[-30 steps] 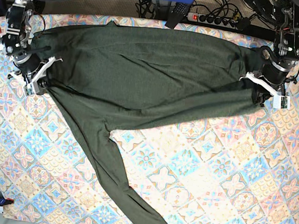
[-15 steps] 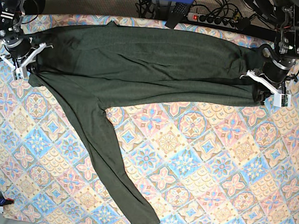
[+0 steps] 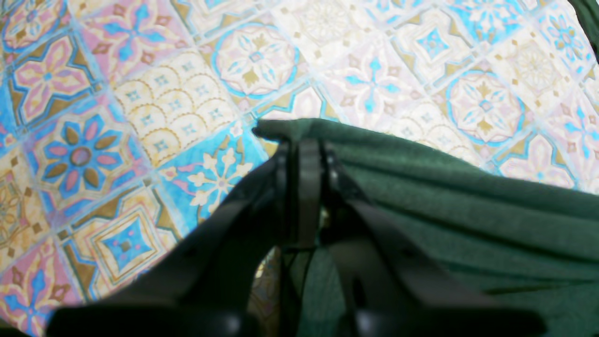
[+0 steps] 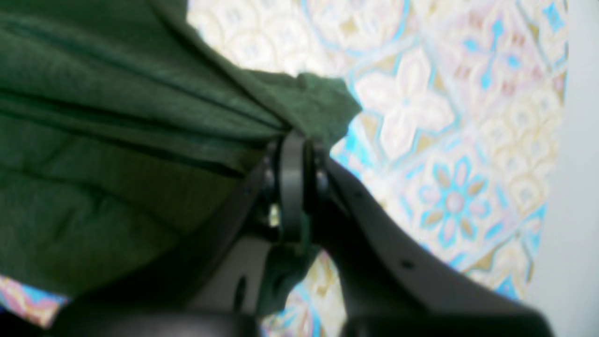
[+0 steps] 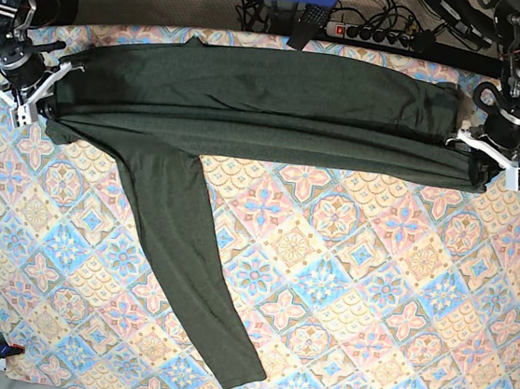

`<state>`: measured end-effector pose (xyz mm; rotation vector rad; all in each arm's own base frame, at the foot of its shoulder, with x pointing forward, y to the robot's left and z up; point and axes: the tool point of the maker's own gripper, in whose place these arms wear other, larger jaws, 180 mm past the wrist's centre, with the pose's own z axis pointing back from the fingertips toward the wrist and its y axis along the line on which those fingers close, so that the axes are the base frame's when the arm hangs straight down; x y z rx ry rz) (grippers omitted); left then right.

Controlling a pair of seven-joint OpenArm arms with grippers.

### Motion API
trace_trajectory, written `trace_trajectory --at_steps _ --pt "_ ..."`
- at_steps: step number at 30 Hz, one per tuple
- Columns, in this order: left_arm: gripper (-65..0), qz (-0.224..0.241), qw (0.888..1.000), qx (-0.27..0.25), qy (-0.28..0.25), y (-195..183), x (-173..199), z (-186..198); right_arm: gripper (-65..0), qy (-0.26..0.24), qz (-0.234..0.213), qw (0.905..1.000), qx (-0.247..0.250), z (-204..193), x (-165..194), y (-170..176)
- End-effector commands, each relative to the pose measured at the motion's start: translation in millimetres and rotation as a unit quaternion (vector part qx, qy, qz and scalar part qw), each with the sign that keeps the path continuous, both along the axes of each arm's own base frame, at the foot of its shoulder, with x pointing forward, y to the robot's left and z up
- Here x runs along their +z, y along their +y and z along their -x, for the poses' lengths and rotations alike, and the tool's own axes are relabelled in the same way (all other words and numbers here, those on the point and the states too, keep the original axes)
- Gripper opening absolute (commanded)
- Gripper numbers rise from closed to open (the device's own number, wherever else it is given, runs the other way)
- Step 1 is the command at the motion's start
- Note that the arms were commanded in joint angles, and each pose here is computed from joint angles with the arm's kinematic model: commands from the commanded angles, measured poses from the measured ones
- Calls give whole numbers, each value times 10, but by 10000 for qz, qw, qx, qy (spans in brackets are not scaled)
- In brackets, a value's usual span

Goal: Fold the T-shirt properly
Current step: 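Fold the hem half up onto the shoulder half with both grippers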

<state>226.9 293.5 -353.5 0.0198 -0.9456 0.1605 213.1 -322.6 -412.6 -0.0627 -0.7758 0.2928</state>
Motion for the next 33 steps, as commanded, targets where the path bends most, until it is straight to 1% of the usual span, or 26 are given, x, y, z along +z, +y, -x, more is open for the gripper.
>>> trace_trajectory --at_steps 1,4,7,14,21,23,28,31,33 --pt "-650 -158 9998 17 -155 84 107 -42 -646 -318 21 9995 -23 -125 173 -67" --pt "-650 -135 9999 80 -43 123 25 -3 -646 -225 -35 9997 -62 -24 130 -71" --pt "-650 -102 9998 121 78 143 -61 37 -647 -282 -97 9995 -38 -17 167 -34" --pt "-650 84 9990 -103 424 -55 -321 113 -647 -200 -163 9996 -102 112 150 -48" --pt "-650 169 9980 -272 544 -199 -409 154 -647 -53 -170 9998 -98 223 86 -37" --pt "-650 180 9979 -258 571 -197 -427 165 -647 -28 -169 9998 -85 232 74 -29" --pt "-650 228 9956 -58 909 -80 -666 306 -646 30 -198 9997 -108 262 35 -23" --pt "-650 246 9948 -20 983 -60 -716 322 -643 40 -193 9997 -110 266 30 -26" --pt "-648 237 9946 -1 1006 -47 -726 335 -630 28 -189 9998 -101 260 38 -22"
